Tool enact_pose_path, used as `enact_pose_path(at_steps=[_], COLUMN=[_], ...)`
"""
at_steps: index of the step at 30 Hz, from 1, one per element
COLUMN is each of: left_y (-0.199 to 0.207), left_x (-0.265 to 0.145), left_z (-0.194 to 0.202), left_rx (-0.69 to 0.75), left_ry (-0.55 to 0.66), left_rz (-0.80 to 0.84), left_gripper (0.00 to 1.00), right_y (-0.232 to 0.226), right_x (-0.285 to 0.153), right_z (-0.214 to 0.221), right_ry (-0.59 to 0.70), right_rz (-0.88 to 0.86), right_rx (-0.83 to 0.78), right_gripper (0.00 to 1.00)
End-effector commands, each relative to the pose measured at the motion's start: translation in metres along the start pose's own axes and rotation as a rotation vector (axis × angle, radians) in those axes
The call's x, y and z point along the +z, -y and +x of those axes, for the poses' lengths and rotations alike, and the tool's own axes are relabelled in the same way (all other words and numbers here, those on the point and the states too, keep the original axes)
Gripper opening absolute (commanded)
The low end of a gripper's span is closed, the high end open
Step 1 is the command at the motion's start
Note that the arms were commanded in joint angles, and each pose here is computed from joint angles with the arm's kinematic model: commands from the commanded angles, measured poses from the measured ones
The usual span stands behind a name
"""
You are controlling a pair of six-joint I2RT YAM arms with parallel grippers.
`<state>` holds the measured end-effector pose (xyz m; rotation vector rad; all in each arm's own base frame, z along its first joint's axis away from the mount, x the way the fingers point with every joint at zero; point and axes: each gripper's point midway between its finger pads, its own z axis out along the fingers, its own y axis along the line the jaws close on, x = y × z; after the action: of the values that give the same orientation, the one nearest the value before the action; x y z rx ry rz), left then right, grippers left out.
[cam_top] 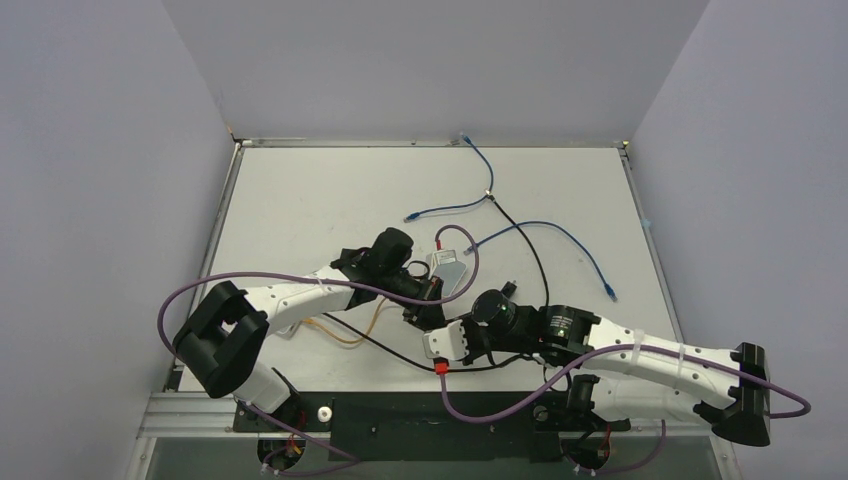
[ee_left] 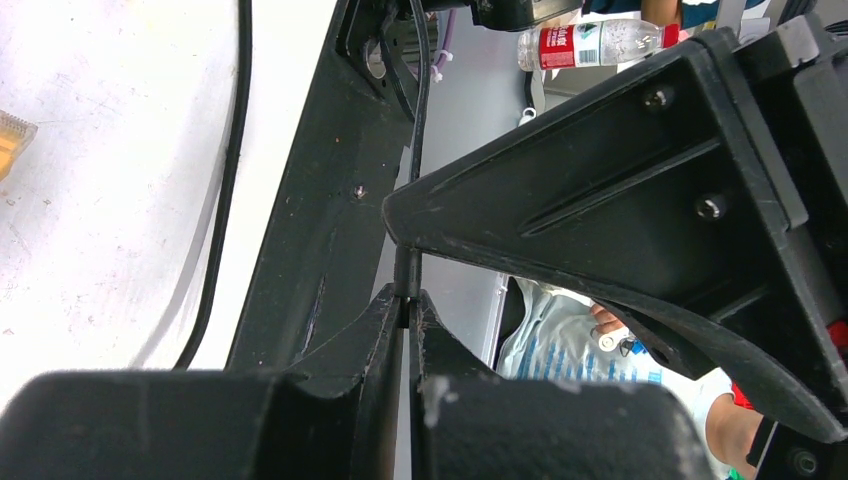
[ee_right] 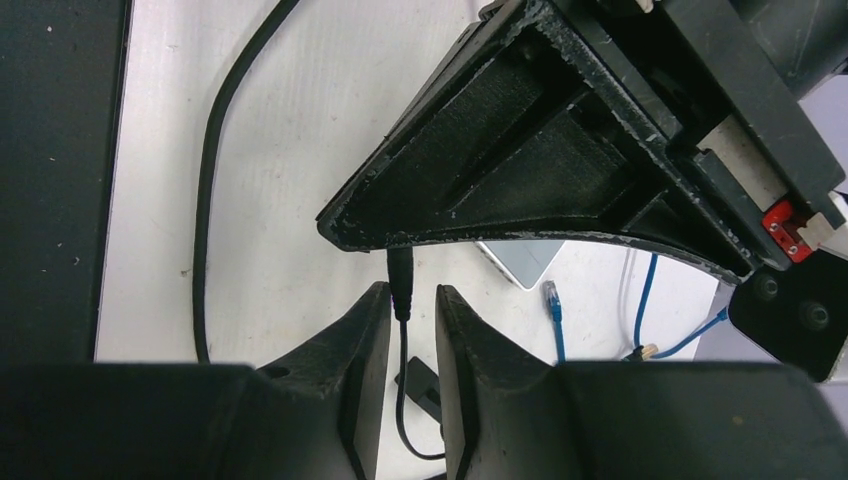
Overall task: Insert the plug into the switch port
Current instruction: Pick up the power from the center of the board.
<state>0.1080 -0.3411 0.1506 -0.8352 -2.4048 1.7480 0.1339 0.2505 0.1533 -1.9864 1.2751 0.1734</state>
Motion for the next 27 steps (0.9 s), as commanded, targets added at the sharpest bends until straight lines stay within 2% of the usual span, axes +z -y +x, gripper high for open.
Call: enact_pose_path(at_steps=[1,6,12,16,17,20,22,27], left_y=[0.017,0.018,0.019,0.019,0.018,0.017,0.015,0.001], left_x=[-0.002,-0.003,-0.002,-0.002,-0.002,-0.003,-0.005,-0.02], left_z=[0.001,0.001,0.002,0.002,0.002,-0.002,-0.006,-0.022], left_rx=[0.082,0.088,0.088,0.091,0.091,0.099,0.105,0.086], left_ry=[0.0,0.0,-0.004,-0.001,0.001,0.021,0.042,0.134], left_rz=[0.048,0.05,0.052,0.05,0.049,0.032,0.011,-0.071], left_gripper=[0.0,0.0,0.0,0.0,0.02,0.24,0.34,0.43], right_y=[0.011,0.01,0.009,0.008,0.009,0.01,0.014,0.024], right_x=[0.0,0.0,0.001,0.001,0.001,0.001,0.001,0.001], right_z=[-0.017,-0.017,-0.017,-0.017,-0.017,-0.015,-0.008,0.014], right_ry=[0.052,0.052,0.051,0.051,0.052,0.039,0.006,-0.097], right_rz=[0.023,0.021,0.016,0.01,0.012,0.025,0.049,0.124], right_rx=[-0.009,-0.007,-0.003,-0.004,-0.004,0.0,0.01,0.078], right_gripper=[0.19,0.15,0.0,0.0,0.0,0.0,0.0,0.0])
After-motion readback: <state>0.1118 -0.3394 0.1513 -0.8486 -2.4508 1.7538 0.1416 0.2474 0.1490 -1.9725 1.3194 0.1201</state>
